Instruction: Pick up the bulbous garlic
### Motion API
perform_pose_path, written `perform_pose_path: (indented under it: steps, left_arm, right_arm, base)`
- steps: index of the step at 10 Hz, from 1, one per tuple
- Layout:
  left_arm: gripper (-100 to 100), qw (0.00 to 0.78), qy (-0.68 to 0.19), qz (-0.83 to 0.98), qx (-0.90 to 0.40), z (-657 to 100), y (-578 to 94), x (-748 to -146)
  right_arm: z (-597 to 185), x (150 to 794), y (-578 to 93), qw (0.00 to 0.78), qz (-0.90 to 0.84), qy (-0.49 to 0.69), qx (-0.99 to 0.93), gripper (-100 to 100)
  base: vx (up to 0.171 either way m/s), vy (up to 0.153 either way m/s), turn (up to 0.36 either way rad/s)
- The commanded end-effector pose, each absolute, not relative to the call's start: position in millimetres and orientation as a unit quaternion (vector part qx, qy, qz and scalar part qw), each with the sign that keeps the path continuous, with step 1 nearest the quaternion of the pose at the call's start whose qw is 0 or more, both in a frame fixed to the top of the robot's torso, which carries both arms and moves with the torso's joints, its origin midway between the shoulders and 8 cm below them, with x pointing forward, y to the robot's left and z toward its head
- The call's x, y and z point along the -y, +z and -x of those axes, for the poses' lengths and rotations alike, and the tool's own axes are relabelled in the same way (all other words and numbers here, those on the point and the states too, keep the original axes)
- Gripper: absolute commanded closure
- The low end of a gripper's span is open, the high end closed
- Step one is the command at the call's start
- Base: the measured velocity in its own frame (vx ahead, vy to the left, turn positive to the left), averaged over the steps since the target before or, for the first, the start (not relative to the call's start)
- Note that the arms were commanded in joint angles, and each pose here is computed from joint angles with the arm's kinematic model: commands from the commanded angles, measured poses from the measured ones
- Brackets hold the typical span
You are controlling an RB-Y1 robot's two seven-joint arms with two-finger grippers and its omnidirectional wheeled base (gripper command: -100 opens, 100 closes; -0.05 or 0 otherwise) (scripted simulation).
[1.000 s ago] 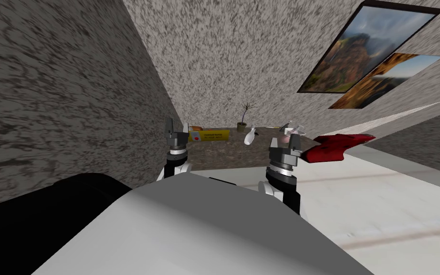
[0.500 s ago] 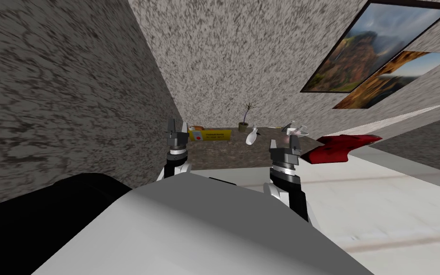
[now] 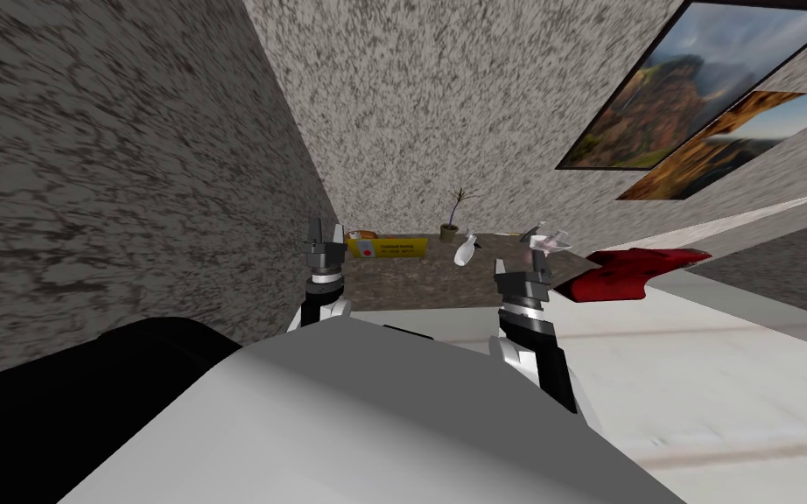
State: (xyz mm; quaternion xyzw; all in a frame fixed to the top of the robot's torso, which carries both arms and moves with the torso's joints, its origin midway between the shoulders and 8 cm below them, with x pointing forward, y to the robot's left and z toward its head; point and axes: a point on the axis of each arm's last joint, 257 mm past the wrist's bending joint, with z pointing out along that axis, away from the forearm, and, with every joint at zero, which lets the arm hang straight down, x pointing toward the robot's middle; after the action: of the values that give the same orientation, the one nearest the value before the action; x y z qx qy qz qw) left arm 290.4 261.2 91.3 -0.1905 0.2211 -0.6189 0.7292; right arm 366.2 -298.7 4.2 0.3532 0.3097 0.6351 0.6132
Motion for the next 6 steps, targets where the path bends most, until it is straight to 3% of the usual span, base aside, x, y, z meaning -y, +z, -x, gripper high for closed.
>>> perform_pose_path:
  steps: [1,6]
  left_arm:
    - [0,0.729,-0.619,0.191,-0.221,-290.4,91.3,-261.2]
    - [0,0.729,-0.619,0.191,-0.221,-290.4,91.3,-261.2]
  right_arm:
    - [-371.8,310.5,-7.1,0.595,-0.378,0.637,-0.312,-100]
    - [-382.8,333.6,-26.3,0.547,-0.432,0.651,-0.300,-100]
  base:
    - [-0.006,0.044,0.033]
    - [-0.008,0.035,0.022]
